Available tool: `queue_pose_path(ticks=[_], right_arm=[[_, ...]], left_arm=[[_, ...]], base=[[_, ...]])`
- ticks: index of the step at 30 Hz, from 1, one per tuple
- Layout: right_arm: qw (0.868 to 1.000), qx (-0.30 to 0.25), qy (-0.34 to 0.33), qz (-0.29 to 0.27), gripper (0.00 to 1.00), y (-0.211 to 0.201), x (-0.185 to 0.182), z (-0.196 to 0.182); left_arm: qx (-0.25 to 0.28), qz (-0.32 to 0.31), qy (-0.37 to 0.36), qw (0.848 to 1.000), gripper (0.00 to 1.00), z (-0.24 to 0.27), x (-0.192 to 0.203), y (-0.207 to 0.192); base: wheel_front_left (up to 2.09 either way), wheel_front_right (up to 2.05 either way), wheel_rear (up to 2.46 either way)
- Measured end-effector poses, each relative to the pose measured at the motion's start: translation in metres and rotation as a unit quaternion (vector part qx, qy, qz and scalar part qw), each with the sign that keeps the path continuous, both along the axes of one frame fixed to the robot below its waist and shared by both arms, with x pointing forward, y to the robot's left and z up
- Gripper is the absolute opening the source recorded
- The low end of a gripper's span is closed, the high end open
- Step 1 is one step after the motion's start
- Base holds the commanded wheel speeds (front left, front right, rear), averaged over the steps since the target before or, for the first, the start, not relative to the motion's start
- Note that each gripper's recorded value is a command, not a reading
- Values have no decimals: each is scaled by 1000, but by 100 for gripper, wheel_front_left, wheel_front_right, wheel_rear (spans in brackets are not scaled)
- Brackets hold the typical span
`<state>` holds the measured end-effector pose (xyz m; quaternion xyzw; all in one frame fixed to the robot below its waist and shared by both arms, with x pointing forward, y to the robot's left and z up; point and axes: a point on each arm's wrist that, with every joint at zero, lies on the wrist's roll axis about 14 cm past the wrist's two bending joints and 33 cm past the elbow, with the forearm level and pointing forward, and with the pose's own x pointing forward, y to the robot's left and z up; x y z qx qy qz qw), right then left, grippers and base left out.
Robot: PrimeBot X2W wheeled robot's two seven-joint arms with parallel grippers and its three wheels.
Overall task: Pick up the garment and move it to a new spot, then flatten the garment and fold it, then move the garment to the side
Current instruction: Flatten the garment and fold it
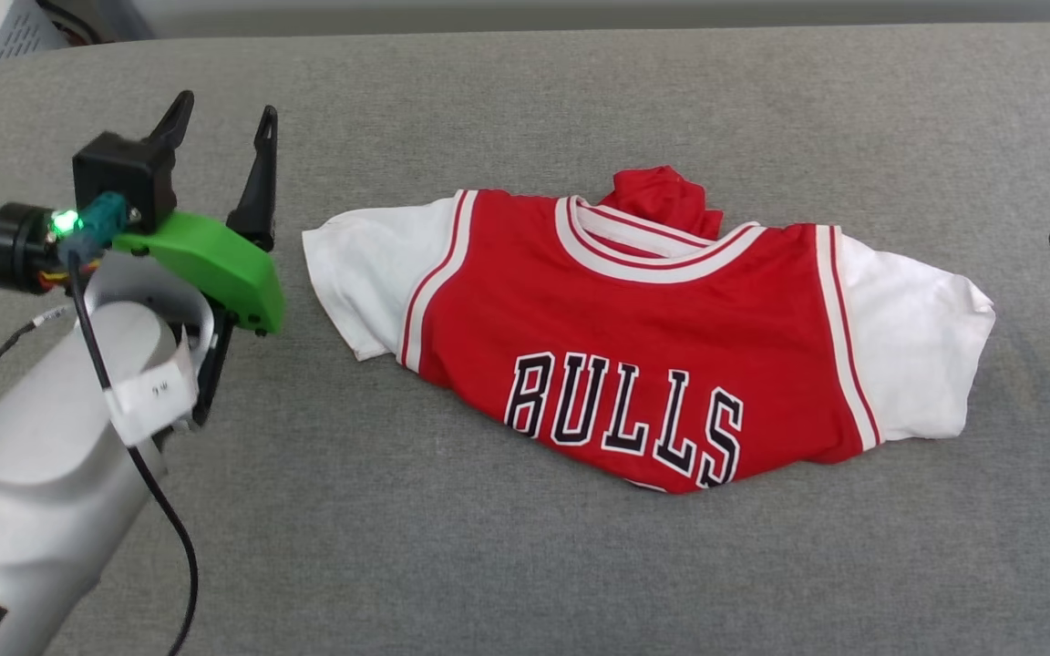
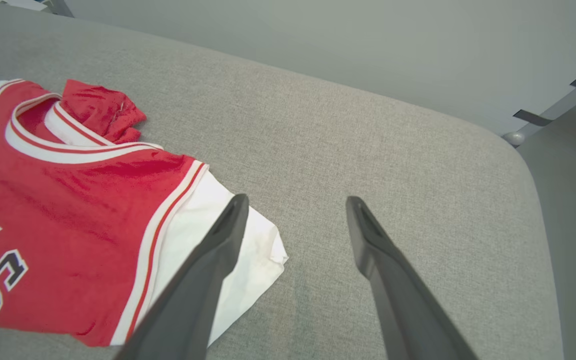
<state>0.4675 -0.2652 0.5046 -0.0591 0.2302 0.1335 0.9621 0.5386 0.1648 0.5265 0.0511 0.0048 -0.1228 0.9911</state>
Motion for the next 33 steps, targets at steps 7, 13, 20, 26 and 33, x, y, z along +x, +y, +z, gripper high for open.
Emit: queue_pose_path(ticks=[7,13,20,26,33], right_arm=[[983,-12,180,8,100,3,-8,-36],[968,-24,250,0,100,3,-2,-68],[953,-13,304,-8,100,14,1,-119],[943,-18,332,-16,100,13,-2,-149],[951,2,310,-18,0,16,0,-148]], left_arm=[[-16,56,-42,997,100,8,-44,17],[-28,87,-40,995,100,-4,-68,24],[-35,108,-24,993,100,-24,-79,30],[-25,113,-16,993,100,-36,-81,35],[-15,112,-21,993,100,-38,-78,40]], base=[[0,0,0],[0,0,0],[0,0,0],[0,0,0],[0,0,0]])
